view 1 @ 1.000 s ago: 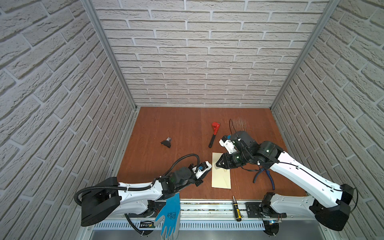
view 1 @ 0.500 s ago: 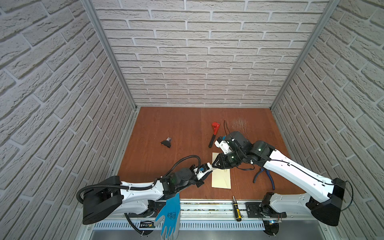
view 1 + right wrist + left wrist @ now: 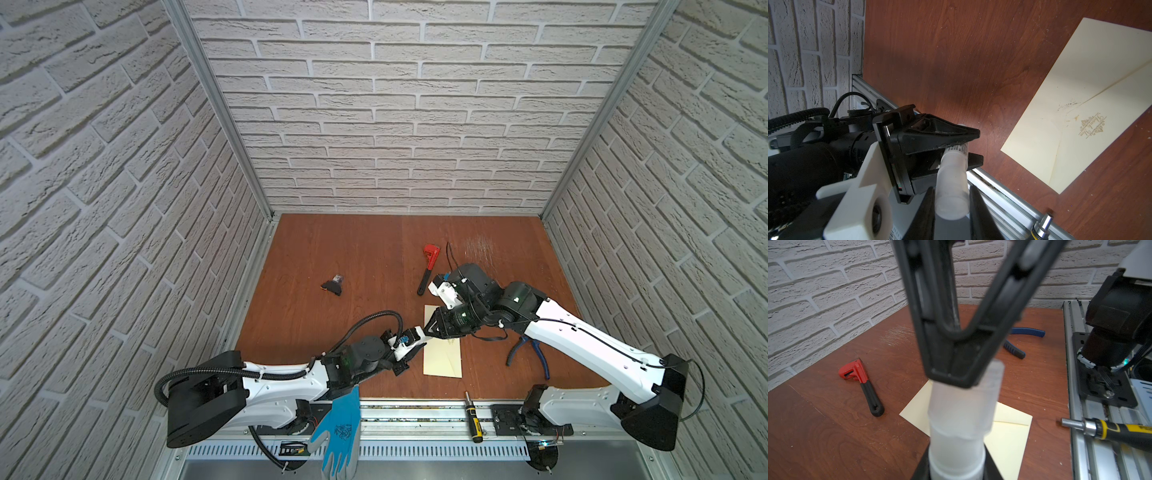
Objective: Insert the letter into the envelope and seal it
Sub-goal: 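Press the clear cap onto the glue stick top with the right gripper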
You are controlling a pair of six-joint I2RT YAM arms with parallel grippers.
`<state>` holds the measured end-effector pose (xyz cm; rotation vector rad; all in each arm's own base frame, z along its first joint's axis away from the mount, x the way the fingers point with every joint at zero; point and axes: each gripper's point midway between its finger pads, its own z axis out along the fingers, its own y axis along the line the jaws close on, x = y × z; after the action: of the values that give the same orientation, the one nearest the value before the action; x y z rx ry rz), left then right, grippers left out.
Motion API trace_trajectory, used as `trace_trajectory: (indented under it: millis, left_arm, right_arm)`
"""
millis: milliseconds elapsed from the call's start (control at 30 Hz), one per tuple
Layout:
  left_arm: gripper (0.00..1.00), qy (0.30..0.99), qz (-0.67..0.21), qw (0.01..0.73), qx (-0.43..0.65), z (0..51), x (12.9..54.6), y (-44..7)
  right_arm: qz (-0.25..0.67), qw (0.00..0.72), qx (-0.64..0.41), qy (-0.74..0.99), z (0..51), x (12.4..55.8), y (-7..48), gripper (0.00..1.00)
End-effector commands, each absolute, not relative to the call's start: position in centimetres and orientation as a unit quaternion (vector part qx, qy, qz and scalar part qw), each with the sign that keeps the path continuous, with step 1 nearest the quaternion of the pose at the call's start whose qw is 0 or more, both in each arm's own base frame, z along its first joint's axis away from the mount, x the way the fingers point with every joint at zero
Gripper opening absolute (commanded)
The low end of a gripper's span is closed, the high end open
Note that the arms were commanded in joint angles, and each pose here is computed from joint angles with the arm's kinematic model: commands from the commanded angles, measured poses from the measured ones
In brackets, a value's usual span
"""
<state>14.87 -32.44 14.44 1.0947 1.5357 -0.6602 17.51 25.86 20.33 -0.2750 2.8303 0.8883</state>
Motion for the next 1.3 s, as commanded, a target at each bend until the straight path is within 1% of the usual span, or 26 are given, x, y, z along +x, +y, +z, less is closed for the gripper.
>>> trace_trajectory:
  millis: [0, 267, 533, 733, 1033, 1133, 1200, 1267]
  left_arm:
    - [0.0, 0.595, -0.319, 0.58, 0.455, 18.6, 14.1, -34.2]
    - [0.0, 0.576, -0.323, 0.588, 0.467, 19.3, 13.4, -34.5]
    - [0.0, 0.556, -0.333, 0.614, 0.45, 21.1, 13.4, -34.5]
    - [0.0, 0.525, -0.356, 0.654, 0.413, 23.1, 13.3, -33.7]
    - [0.0, 0.484, -0.366, 0.693, 0.388, 26.0, 12.8, -32.9]
    - [0.0, 0.472, -0.37, 0.704, 0.38, 27.0, 12.6, -32.7]
    - [0.0, 0.468, -0.373, 0.706, 0.378, 27.6, 12.6, -32.7]
    - [0.0, 0.463, -0.377, 0.71, 0.374, 28.1, 12.5, -32.7]
  right_arm:
    - [0.333, 0.079, -0.098, 0.935, 20.7, 17.6, 27.6, 0.24]
    - [0.332, 0.068, -0.097, 0.936, 20.1, 17.7, 28.1, 0.24]
    - [0.308, 0.063, -0.103, 0.944, 19.2, 17.5, 28.6, 0.23]
    - [0.3, 0.06, -0.103, 0.946, 18.9, 17.1, 29.2, 0.17]
    - [0.288, 0.054, -0.099, 0.951, 18.0, 16.8, 29.8, 0.11]
    - [0.267, 0.05, -0.092, 0.958, 17.0, 16.9, 29.6, 0.09]
    - [0.221, 0.056, -0.093, 0.969, 16.4, 17.1, 28.8, 0.09]
    - [0.207, 0.052, -0.1, 0.972, 16.0, 17.0, 29.0, 0.09]
